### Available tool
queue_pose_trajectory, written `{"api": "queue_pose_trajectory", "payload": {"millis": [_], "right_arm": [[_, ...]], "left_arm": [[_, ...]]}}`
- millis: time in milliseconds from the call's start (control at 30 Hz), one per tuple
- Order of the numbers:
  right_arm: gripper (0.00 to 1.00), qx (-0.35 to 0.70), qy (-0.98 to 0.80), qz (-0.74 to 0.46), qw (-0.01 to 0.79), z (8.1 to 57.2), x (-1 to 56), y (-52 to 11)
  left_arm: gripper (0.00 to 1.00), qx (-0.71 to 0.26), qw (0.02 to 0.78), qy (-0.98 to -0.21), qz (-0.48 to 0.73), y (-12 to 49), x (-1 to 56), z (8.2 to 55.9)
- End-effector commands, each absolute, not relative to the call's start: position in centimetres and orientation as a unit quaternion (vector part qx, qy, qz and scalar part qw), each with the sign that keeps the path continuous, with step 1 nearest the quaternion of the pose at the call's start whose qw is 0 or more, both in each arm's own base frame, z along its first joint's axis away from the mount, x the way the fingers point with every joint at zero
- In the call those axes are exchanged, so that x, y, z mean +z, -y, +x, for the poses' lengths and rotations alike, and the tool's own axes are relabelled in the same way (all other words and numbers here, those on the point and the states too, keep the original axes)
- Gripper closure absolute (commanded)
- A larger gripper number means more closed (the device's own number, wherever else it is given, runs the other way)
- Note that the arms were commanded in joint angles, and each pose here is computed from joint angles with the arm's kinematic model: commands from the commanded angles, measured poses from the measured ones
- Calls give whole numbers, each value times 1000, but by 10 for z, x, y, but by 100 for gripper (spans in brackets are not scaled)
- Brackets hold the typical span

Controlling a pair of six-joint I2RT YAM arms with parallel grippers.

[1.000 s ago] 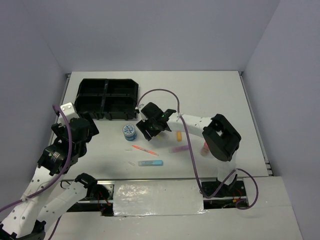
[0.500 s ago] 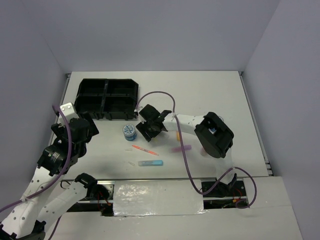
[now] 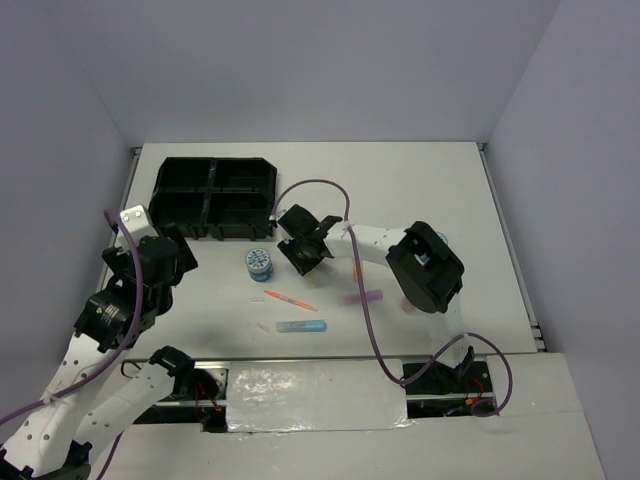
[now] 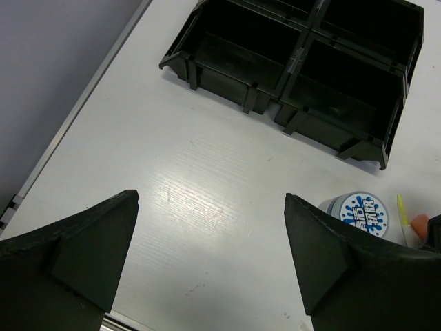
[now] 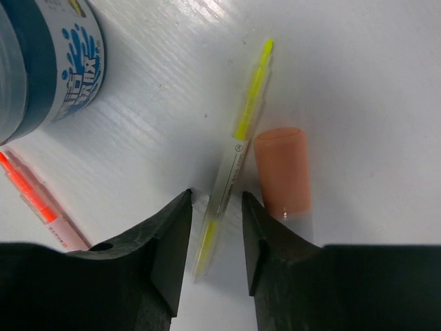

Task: Sort the stationery into containers
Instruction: Pick up the pen from the center of the board.

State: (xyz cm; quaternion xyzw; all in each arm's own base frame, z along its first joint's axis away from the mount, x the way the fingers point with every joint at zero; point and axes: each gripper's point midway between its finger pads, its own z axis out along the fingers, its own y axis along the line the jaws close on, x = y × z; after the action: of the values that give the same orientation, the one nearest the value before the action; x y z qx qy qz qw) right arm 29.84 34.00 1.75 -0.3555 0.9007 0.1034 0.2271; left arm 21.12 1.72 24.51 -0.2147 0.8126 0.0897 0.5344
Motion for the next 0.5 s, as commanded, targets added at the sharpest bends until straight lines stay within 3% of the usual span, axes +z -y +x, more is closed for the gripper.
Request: {"api": "queue_pose_trajectory", "payload": {"millis": [0,100,167,333,467], "right_arm": [[62,100,-906,-356,204,299,2,-339],[80,108,-908,-358,188,294,-2,-339],[99,116,-908,-358,182,291,-3,-340],[100,132,-907,-356,181,286,1,-340],[100,175,-897,-337,226,288,49,-352]], "left_arm": [[1,87,546,-806,-212,-17,252,215],[1,88,546,-806,-212,-17,251,215],[1,87,546,-806,-211,-17,251,215],[1,86,547,-805,-212,-17,252,214],[1,87,548,-803,-218,-19,255,212]]}}
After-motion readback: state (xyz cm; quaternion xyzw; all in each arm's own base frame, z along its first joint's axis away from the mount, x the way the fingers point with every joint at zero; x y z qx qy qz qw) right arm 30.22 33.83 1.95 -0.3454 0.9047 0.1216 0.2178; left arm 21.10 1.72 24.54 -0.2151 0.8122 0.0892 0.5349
